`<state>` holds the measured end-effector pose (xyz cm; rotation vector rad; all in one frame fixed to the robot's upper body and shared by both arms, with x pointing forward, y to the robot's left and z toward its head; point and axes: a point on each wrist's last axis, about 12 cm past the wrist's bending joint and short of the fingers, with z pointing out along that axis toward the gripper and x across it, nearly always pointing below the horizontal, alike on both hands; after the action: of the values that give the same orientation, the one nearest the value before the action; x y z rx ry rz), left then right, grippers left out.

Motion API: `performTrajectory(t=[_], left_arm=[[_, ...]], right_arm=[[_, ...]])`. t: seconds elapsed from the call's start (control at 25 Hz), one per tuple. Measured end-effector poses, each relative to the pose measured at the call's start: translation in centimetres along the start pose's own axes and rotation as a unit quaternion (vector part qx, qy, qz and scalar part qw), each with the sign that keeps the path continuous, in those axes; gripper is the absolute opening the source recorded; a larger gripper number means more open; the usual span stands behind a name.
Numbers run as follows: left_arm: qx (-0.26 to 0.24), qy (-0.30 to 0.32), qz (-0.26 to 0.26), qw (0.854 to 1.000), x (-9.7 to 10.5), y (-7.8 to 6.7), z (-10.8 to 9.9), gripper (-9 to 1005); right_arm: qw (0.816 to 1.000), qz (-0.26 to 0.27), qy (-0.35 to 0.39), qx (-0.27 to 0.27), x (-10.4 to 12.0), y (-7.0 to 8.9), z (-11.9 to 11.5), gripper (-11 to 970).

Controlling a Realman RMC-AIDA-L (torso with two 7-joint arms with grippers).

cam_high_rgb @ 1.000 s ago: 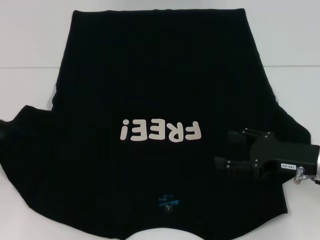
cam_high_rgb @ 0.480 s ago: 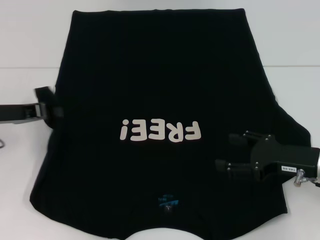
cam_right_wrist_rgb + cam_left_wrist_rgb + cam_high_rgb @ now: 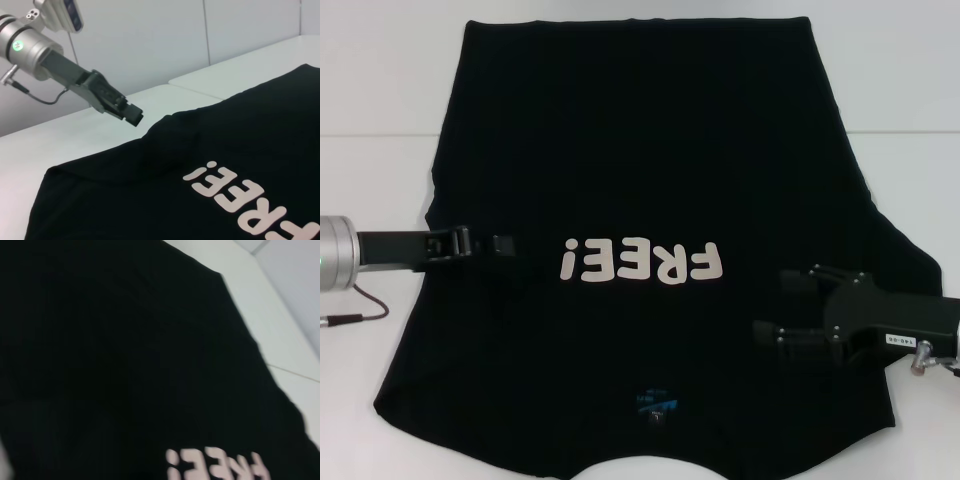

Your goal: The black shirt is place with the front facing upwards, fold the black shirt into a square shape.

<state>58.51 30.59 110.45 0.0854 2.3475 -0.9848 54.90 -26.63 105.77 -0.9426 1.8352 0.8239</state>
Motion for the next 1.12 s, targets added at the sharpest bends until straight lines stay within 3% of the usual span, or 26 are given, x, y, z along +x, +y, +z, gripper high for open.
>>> performTrajectory(t=[0.16, 0.32, 0.44, 0.56, 0.68, 0.84, 1.12], left_arm=[[0.088, -0.01, 0.029, 0.996, 0.8, 0.0, -0.2, 100], [0.146, -0.045, 0.102, 0.983, 2.5, -0.4, -1.1, 244], [0.191, -0.071, 0.172, 0.964, 4.1, -0.9, -1.9, 363], [0.225, -0.096, 0.252, 0.936, 6.3, -1.4, -2.3, 499], [0.239, -0.106, 0.297, 0.919, 7.7, -1.7, -2.3, 645], [0.239, -0.094, 0.305, 0.917, 8.5, -1.7, -2.0, 757], [0.225, -0.089, 0.316, 0.917, 9.1, -1.4, -1.7, 918]], right_arm=[[1.0, 0.017, -0.004, 0.008, 0.2, -0.1, -0.5, 930], [0.996, 0.083, -0.02, 0.037, -0.2, -1.2, -2.0, 930], [0.985, 0.159, -0.012, 0.061, -1.3, -2.7, -4.0, 930], [0.962, 0.253, 0.021, 0.097, -2.7, -4.8, -7.0, 930], [0.942, 0.305, 0.054, 0.13, -4.2, -6.1, -9.1, 929], [0.898, 0.379, 0.104, 0.197, -6.1, -7.5, -11.0, 929], [0.862, 0.385, 0.208, 0.255, -6.2, -8.6, -8.7, 929]])
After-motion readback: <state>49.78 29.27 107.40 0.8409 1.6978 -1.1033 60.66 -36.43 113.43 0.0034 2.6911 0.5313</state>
